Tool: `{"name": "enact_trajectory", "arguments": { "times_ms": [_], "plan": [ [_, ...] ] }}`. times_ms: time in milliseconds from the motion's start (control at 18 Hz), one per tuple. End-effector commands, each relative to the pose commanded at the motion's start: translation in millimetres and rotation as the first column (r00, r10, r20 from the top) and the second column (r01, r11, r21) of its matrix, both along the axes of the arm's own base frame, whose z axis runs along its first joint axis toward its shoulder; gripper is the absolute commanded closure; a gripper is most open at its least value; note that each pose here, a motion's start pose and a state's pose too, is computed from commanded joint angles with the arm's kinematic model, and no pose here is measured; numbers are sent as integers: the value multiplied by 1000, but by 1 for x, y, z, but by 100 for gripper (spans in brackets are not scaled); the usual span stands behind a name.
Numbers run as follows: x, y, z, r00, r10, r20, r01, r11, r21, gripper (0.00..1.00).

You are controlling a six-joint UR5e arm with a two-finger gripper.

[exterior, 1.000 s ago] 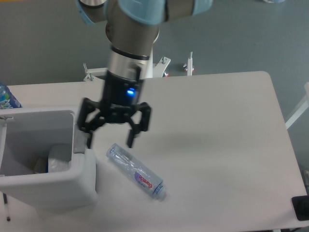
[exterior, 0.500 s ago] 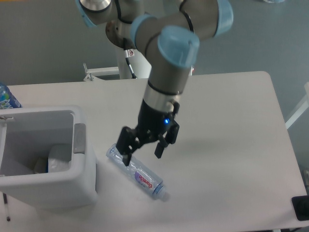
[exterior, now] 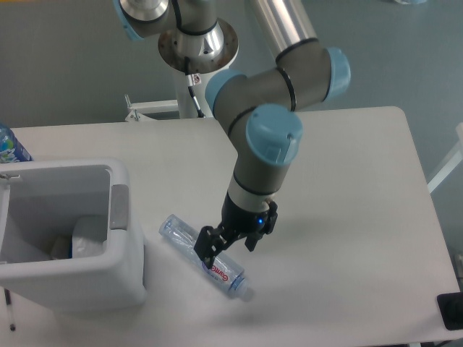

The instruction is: Place the trash in the trash can

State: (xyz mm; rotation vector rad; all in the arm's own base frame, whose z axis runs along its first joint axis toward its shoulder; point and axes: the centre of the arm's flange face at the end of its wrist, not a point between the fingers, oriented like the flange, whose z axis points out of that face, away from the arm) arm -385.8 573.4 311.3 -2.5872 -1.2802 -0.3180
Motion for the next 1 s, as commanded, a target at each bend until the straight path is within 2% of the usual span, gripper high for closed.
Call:
{"name": "enact_trajectory", "arguments": {
  "times_ms": [278, 611, 778, 1000],
  "plan": [
    [-3, 2, -32, 1000, -6, -1, 6, 998, -66, 0],
    [18, 23, -64, 999, -44, -16, 41, 989, -144, 0],
    [19, 23, -83, 998, -46, -34, 38, 978, -204, 0],
    [23, 28, -89, 998, -40, -40, 31, 975, -221, 0]
  ]
}}
